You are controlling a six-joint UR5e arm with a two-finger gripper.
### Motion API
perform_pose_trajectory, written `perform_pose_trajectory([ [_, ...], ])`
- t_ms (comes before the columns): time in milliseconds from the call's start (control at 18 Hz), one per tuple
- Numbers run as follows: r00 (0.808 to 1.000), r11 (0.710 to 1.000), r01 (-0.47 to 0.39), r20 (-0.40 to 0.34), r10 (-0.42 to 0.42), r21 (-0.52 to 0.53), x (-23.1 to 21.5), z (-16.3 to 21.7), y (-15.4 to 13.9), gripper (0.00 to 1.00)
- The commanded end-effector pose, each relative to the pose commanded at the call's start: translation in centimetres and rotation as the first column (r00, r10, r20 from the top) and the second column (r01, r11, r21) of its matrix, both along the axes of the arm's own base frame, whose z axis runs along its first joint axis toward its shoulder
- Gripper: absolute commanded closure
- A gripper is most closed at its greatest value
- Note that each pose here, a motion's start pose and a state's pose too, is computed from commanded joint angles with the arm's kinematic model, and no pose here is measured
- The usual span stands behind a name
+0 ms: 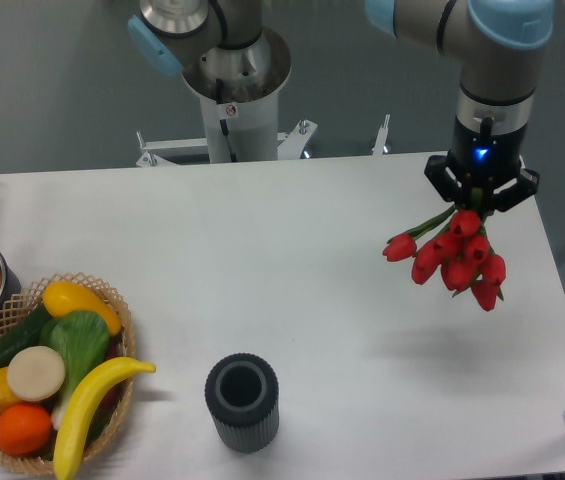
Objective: Insert the flowers into the vase
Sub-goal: 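Lift the held red tulip bunch slightly with the gripper, then carry the tulip bunch over the black ribbed vase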
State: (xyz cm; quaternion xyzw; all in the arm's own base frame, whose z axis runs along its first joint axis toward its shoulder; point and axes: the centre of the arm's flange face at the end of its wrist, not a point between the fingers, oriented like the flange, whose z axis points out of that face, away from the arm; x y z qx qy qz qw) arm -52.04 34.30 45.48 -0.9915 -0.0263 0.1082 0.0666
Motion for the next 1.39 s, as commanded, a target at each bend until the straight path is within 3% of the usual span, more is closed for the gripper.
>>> perform_pose_trajectory([
  [500, 0.999, 0.998, -0.03, 0.016, 0.029, 0.057, -0.9, 0.3, -1.1, 1.0],
  [722, 0.999, 0.983, -0.031, 0.019, 0.028, 0.183, -0.9, 1.1, -0.3, 1.0],
  [944, 0.995, 0.93, -0.097, 0.06, 0.081, 0.354, -1.0, 2.0, 0.4, 1.0],
  [1167, 0.993, 0.893, -0.116, 0.046, 0.107, 0.434, -0.6, 2.7, 2.1, 1.0],
  [1389, 0.982, 0.821, -0.11, 0.191, 0.002, 0.56, -0.3, 0.1, 5.7, 1.0],
])
